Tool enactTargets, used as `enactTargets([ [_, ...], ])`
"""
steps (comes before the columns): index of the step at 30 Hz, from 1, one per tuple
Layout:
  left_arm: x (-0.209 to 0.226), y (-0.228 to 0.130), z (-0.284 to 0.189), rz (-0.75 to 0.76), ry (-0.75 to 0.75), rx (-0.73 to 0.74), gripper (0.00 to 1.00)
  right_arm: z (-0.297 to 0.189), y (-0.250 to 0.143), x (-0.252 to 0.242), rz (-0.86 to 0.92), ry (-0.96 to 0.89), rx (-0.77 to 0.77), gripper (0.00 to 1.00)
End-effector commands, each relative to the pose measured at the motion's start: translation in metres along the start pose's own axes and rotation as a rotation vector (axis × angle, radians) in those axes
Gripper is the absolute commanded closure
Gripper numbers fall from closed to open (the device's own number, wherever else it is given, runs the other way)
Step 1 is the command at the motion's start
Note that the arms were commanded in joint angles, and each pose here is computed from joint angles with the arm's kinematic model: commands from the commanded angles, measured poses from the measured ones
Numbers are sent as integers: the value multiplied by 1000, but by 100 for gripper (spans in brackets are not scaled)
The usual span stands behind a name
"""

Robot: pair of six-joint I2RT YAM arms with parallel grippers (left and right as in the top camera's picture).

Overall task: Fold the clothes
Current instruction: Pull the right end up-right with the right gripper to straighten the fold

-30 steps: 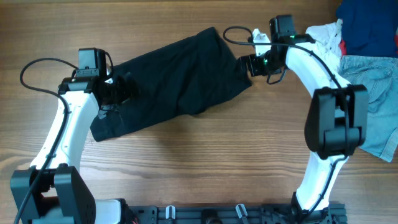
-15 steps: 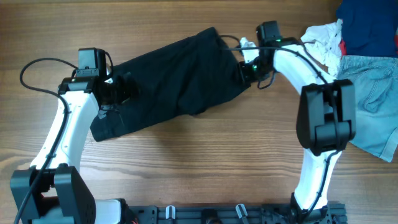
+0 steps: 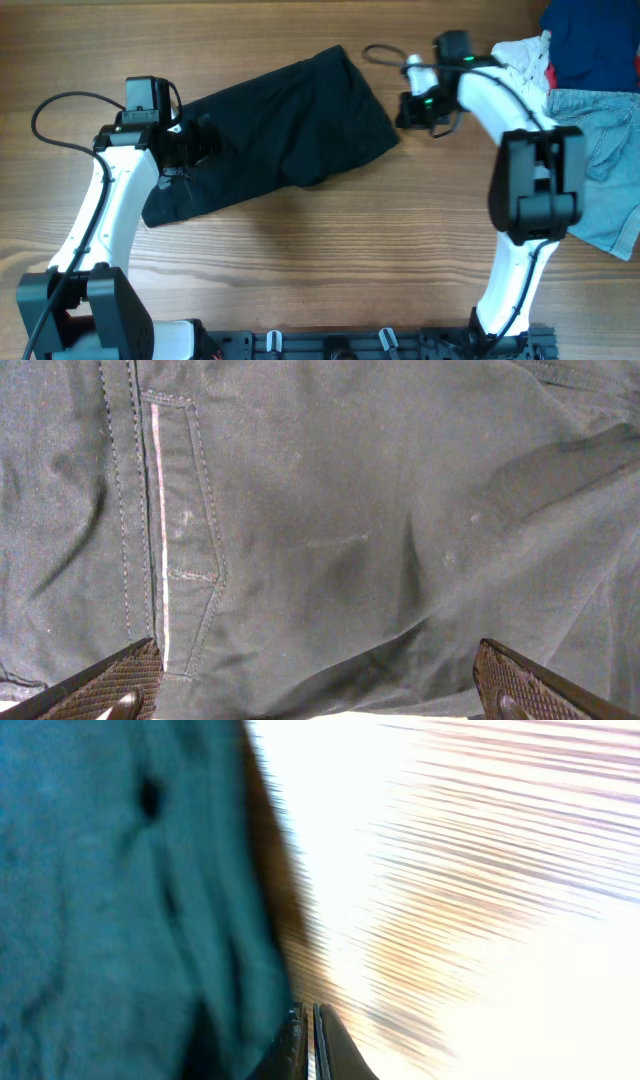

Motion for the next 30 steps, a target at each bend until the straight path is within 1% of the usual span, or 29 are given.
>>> enactTargets([
  [1, -5, 6, -5, -1, -17, -27, 0, -46, 8, -20, 89, 14, -59, 96],
  [4, -6, 6, -3, -1, -27, -22, 0, -54, 1, -30, 130, 50, -31, 96],
  [6, -6, 6, 0, -2, -25, -16, 0, -54, -3, -18, 56, 131, -16, 96],
  [7, -5, 5, 2, -2, -22, -9, 0, -53, -3, -14, 41, 138, -14, 95],
  [8, -5, 5, 4, -3, -20, -3, 0, -51, -3, -10, 25, 138, -14, 87],
  [10, -4, 4, 8, -5, -16, 9, 0, -46, 0, -1, -11, 141, -22, 49],
  [11, -4, 3, 11, -6, -14, 16, 0, -43, 2, 3, -26, 143, -28, 36],
  [12, -3, 3, 12, -6, -12, 20, 0, -39, 3, 7, -41, 145, -32, 32],
  [15, -3, 3, 14, -7, -12, 23, 0, -25, 9, 24, -155, 131, -57, 26],
  [18, -4, 5, 14, -5, -16, 11, 0, -5, 14, 34, -205, -39, -83, 23],
  [21, -4, 5, 14, -5, -15, 11, 0, 6, 15, 45, -225, -187, -119, 23],
  [23, -4, 5, 14, -5, -15, 11, 0, 12, 15, 59, -262, -211, -135, 23],
  [25, -4, 5, 14, -5, -15, 11, 0, 19, 13, 68, -288, -218, -139, 25],
  [27, -4, 5, 14, -5, -15, 11, 0, 27, 12, 69, -295, -266, -140, 26],
  [29, -4, 5, 14, -5, -15, 11, 0, 38, 14, 60, -262, -365, -157, 25],
  [30, -4, 5, 14, -5, -15, 11, 0, 40, 14, 58, -259, -370, -158, 25],
])
Point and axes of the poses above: each gripper's point midway between its finger pads, its own z axis out along the fingers, its own x axis along the line the jaws close on, y = z × x, the point moved 4 cm from there along -z, back along the fingers, and after that the axes turned 11 degrees about z, right-handed, at the moved point
